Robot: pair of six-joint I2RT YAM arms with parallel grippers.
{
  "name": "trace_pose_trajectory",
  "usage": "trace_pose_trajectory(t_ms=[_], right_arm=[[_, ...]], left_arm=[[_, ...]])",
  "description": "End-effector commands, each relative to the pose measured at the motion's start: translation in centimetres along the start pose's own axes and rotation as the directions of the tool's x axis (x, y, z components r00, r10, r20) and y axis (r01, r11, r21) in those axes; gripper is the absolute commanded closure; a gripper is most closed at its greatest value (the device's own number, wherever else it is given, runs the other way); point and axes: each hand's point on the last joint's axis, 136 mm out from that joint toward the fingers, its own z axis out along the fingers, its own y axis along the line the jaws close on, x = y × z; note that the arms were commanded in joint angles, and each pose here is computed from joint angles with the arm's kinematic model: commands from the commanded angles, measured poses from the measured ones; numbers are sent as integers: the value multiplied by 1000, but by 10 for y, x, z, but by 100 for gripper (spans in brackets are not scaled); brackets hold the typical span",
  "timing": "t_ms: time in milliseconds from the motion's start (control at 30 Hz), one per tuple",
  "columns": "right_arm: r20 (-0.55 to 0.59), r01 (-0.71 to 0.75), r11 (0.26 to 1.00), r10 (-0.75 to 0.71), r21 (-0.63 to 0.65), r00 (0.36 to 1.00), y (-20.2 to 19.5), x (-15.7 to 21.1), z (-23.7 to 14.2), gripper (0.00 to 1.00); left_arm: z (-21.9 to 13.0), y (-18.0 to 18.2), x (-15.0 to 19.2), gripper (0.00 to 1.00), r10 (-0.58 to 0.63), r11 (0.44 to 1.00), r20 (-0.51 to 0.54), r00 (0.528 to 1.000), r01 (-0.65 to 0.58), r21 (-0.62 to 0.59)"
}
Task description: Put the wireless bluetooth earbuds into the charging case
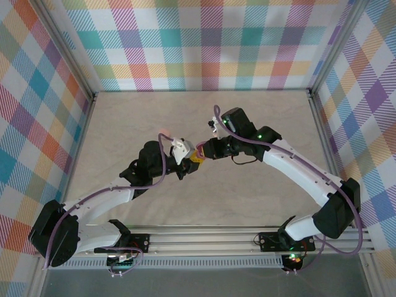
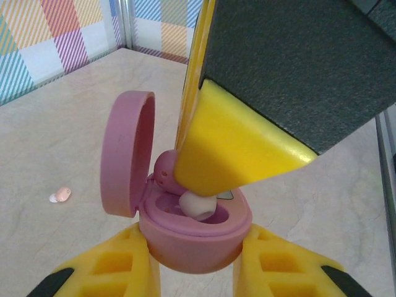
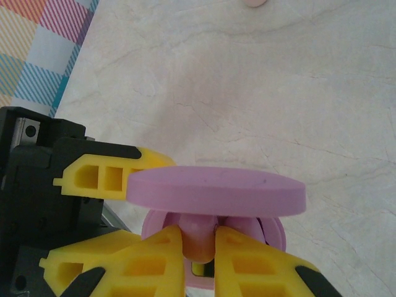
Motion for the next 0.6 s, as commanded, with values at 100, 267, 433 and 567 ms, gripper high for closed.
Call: trace_pose_trajectory(t_ms=[100,267,433,567], right_arm=[[-28,60,998,-59,12,998,8,5,-3,84],[-63,87,996,-88,-11,994,15,13,4,83],[-92,108,994,-110,-25,990,19,20,8,78],[-108,113,993,-114,-22,988,17,22,11,74]], left_arm=[[-3,-2,-33,99,52,999,78,996,-53,-1],[-3,-2,-34,99,44,999,82,996,-44,-6],[-2,-1,-33,99,24,1000,87,996,-23,-6],[-3,0,-34,99,23,1000,95,995,-22,-14]])
